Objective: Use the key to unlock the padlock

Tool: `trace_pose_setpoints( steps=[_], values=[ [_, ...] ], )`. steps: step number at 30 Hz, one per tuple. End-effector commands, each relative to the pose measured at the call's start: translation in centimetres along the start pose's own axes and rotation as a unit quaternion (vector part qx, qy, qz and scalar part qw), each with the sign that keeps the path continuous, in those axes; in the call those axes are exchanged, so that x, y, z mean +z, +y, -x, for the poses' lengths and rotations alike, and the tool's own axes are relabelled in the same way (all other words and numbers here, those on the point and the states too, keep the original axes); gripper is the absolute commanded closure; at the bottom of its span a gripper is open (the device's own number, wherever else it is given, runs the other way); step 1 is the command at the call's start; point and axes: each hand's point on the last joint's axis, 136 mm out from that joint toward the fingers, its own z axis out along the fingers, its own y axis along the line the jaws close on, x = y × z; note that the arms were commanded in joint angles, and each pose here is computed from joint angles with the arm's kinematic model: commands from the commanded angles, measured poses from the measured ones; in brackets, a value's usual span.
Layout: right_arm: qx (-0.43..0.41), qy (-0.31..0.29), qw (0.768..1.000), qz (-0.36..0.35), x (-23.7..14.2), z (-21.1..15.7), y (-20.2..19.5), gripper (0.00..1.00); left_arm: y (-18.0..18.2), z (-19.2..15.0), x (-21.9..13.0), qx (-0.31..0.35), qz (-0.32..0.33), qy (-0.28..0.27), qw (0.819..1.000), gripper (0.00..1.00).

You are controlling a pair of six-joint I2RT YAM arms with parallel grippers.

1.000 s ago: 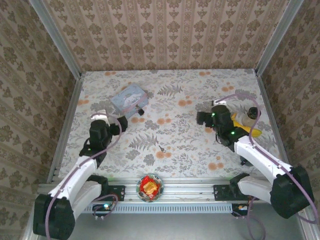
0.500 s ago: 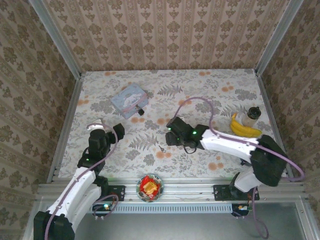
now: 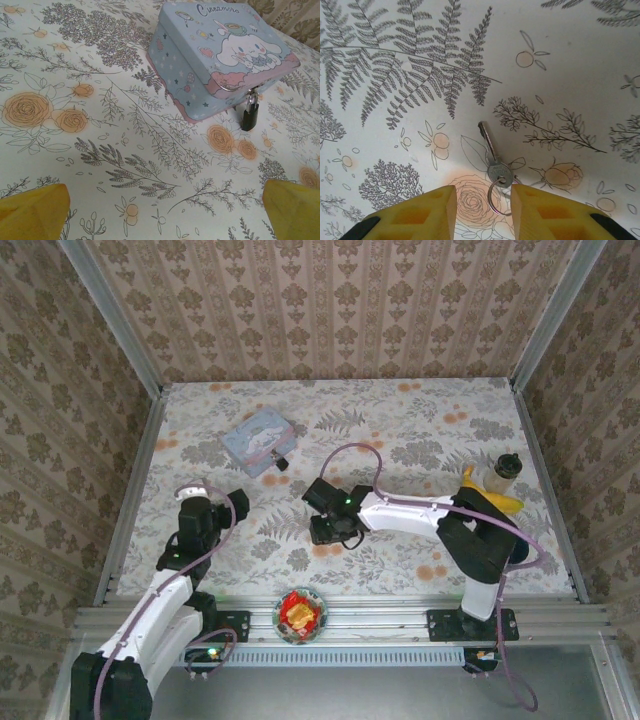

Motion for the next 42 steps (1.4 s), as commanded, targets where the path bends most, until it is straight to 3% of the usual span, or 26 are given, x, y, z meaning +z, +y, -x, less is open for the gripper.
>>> trace_pose_setpoints(
  steps=[1, 8, 31, 42],
  values=[
    [0.000, 0.028, 1.000, -0.009, 0.4, -0.7, -0.1, 0.65, 0.0, 0.0, -0.1, -0.010, -0.005, -0.002, 1.000, 0.00],
    [0.005, 0.038, 0.998, -0.054, 0.6, -1.2, -1.8, 0.66, -0.1, 0.3, -0.1, -0.016, -0.009, -0.002, 1.000, 0.00],
    [-0.025, 0.049, 0.996, -0.065, 2.5, -1.0, -1.0, 0.69, 0.3, 0.2, 0.0, -0.028, -0.008, 0.000, 1.000, 0.00],
    [-0.035, 0.053, 0.996, -0.065, 1.7, -1.5, -1.0, 0.84, 0.2, 0.3, 0.0, -0.030, -0.012, 0.001, 0.999, 0.00]
  ],
)
